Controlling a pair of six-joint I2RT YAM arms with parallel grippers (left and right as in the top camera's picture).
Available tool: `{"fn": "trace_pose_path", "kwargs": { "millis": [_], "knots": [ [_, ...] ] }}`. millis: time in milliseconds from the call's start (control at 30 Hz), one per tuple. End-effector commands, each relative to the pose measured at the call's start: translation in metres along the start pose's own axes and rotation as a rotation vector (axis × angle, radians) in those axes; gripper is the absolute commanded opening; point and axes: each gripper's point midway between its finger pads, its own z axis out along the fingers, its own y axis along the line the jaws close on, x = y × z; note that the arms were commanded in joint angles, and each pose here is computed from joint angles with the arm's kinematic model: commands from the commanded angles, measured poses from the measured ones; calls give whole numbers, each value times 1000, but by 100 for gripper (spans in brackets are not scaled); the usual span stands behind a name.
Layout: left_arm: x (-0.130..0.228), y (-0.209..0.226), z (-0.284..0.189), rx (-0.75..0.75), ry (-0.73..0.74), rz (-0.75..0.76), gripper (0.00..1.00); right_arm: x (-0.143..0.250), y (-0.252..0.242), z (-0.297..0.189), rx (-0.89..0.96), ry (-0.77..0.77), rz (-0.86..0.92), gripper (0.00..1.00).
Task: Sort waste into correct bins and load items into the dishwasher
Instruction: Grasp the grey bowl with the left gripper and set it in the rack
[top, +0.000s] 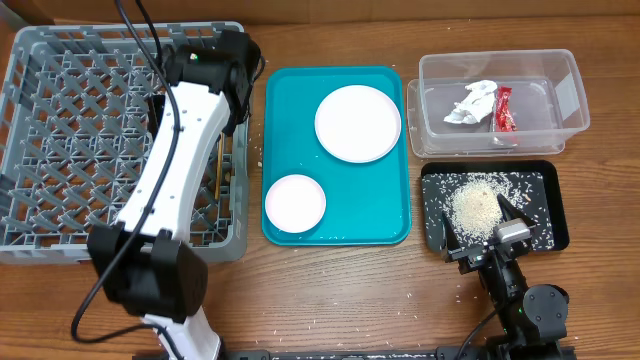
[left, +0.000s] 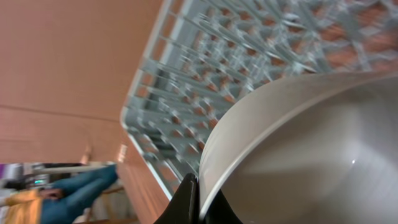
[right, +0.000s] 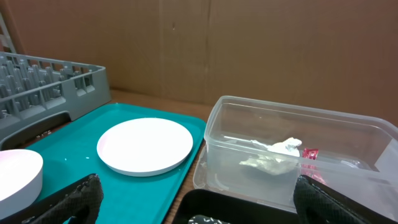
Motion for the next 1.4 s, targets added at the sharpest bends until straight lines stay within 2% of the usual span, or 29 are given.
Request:
{"fn": "trace_pose_path", "kwargs": {
  "millis": [0, 200, 333, 467, 667, 833, 1100, 1200, 1367],
  "knots": [
    [-15, -4, 22, -194, -79, 20, 4, 1, 1, 0, -4, -7, -5, 100],
    [-9, -53, 49, -238, -62, 142, 4, 1, 1, 0, -4, -7, -5, 100],
    [-3, -67, 55, -280, -61, 226, 4, 1, 1, 0, -4, -7, -4, 100],
    [-3, -75, 46, -274, -85, 252, 4, 1, 1, 0, -4, -7, -4, 100],
    [-7, -66, 26, -331, -132, 346, 4, 1, 1, 0, -4, -7, -4, 100],
    [6, -73, 29, -275, -71, 347, 4, 1, 1, 0, -4, -7, -5, 100],
    [2, -53, 48, -320, -36, 305, 4, 1, 1, 0, -4, -7, -5, 100],
    [7, -58, 57, -277, 3, 258, 4, 1, 1, 0, -4, -7, -5, 100],
    [11, -73, 59, -210, 34, 276, 4, 1, 1, 0, -4, -7, -5, 100]
  ]
}}
